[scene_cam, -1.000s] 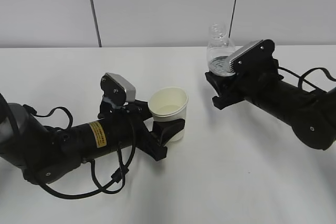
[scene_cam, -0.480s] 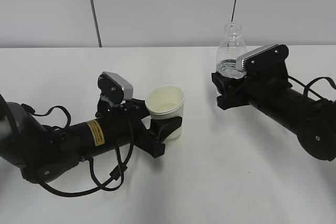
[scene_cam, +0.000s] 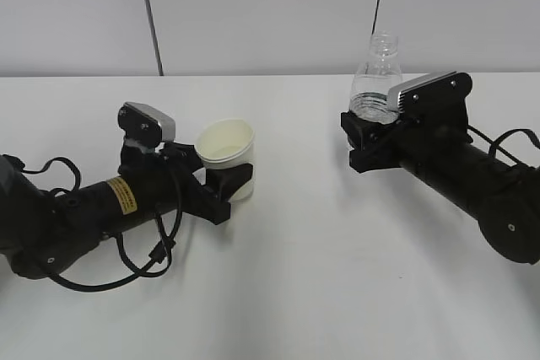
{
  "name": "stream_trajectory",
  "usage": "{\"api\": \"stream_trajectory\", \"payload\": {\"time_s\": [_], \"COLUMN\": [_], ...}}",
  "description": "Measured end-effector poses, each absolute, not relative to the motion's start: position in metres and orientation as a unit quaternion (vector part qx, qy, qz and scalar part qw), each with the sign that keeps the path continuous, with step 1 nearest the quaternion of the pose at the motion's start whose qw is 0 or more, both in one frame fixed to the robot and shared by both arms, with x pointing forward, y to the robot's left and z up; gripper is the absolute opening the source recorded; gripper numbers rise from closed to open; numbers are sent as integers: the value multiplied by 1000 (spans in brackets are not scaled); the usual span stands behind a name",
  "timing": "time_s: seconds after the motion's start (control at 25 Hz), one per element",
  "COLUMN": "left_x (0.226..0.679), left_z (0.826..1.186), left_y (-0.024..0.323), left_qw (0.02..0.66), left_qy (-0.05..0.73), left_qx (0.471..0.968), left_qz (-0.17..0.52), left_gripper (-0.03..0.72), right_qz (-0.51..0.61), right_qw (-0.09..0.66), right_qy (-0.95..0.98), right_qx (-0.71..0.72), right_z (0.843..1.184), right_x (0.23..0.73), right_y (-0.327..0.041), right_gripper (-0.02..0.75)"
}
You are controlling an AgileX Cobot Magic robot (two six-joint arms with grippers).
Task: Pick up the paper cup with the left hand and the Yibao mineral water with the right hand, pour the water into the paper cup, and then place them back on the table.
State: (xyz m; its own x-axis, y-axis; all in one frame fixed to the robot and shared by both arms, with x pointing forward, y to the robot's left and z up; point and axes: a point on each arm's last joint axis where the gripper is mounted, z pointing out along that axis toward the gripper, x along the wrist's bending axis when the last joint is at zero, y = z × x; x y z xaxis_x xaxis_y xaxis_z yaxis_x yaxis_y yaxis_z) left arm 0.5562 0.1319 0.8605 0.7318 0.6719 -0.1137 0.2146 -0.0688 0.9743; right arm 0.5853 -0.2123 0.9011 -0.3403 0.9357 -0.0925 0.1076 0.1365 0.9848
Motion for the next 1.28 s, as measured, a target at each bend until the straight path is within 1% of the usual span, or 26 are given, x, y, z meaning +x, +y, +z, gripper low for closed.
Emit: {"api": "stream_trajectory", "payload": {"time_s": [0.28,0.68,1.28], "left_x": [569,579,589], "left_z": [859,853,853], "left_y": [158,190,218], "left_qw": [588,551,526], "left_qy": [335,376,390], "left_qx": [703,705,698], "left_qz": [220,241,290], "left_gripper": [442,442,442], "right_qz": [523,528,529], "right_qw": [398,399,399], "right_qy": [629,624,623], "right_qx": [416,415,415], "right_z": [897,898,899], "right_x": [586,586,586], "right_y": [-212,-212,-212], "right_gripper": [489,489,489]}}
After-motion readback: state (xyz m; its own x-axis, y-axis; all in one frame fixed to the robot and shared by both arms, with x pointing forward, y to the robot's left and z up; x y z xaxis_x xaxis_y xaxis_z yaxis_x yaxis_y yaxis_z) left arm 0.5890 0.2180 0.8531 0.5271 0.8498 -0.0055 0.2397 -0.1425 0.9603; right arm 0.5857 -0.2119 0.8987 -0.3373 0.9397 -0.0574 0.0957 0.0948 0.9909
